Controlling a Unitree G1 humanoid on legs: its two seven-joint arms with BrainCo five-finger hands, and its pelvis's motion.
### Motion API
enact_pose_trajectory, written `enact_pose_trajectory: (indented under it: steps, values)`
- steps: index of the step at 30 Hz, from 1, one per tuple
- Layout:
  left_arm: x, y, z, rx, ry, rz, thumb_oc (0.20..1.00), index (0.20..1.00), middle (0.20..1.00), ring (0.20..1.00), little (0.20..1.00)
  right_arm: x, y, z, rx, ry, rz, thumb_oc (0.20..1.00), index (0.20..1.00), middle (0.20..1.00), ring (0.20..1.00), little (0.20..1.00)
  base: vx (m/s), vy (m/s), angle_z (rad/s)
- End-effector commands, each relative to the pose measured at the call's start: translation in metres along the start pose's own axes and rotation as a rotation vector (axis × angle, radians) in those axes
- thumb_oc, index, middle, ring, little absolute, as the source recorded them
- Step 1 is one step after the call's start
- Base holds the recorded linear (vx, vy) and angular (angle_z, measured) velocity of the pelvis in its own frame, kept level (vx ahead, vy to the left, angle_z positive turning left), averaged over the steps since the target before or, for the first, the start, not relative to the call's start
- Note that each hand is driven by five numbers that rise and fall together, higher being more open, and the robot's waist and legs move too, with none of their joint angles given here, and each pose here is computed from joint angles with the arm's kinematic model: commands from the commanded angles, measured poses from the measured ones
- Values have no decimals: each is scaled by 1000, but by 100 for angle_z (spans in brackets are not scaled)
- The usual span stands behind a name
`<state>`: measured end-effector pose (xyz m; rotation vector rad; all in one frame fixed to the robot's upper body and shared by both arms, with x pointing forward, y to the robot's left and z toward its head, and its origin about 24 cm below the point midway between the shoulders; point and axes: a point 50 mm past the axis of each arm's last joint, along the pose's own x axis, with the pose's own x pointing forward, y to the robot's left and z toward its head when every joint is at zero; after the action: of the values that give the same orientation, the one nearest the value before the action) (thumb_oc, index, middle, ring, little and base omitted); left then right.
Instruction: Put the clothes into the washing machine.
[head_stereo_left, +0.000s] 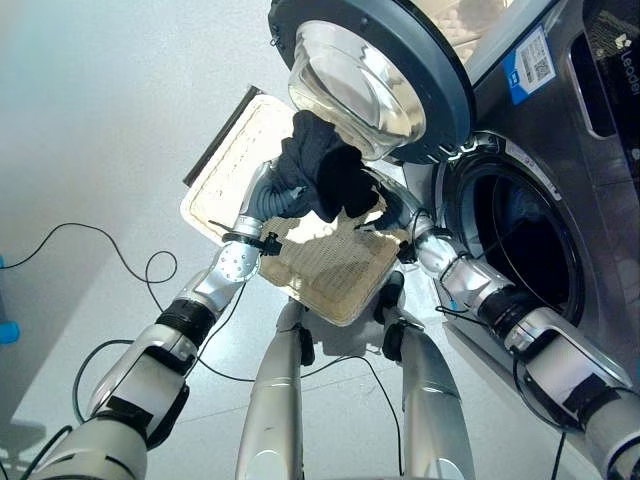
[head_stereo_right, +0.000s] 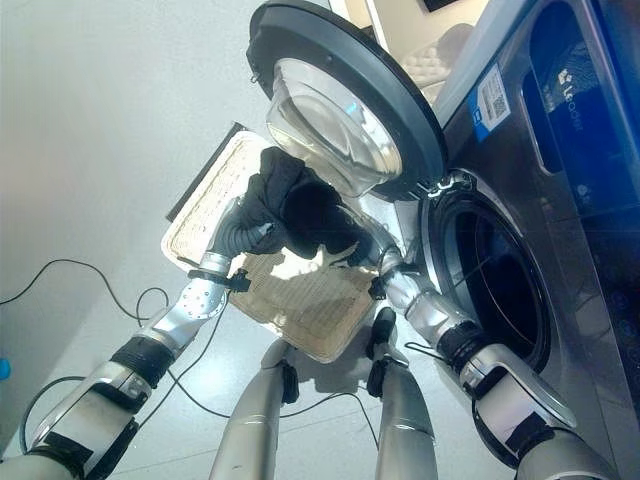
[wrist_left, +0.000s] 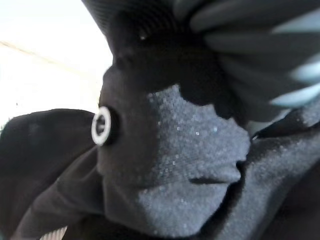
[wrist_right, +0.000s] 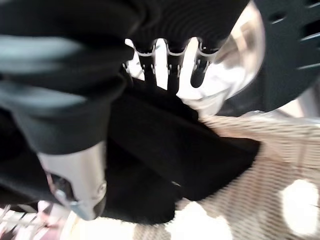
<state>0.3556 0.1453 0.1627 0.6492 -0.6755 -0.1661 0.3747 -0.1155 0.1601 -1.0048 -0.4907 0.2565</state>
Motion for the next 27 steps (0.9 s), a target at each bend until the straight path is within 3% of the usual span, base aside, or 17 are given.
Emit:
enact_pose_trajectory:
  steps: [1, 16, 24, 25, 26, 27]
  values:
    - [22, 2, 37, -130, -196, 7, 200, 200, 200, 200, 200, 8, -11, 15, 68, -59, -13, 1000, 1000, 1000, 1000, 1000, 0, 0, 0]
    - [37, -18, 70, -310, -296, -64, 200, 200, 200, 200, 200, 31, -5, 32, 303, -45, 86, 1000, 1000, 1000, 1000, 1000, 0, 0, 0]
    - [42, -30, 80, -371, -300, -73, 200, 200, 200, 200, 200, 33, -4, 52, 658, -163, 45, 1000, 1000, 1000, 1000, 1000, 7, 3, 4]
    - [42, -31, 80, -378, -293, -69, 200, 200, 200, 200, 200, 32, -4, 55, 716, -184, 33, 388, 388, 388, 388, 388, 0, 0, 0]
    - [42, -32, 79, -385, -285, -66, 200, 200, 200, 200, 200, 31, -4, 56, 750, -198, 24, 200, 200, 200, 200, 200, 0, 0, 0]
    - [42, -32, 79, -386, -284, -66, 200, 200, 200, 200, 200, 31, -4, 57, 755, -199, 24, 200, 200, 200, 200, 200, 0, 0, 0]
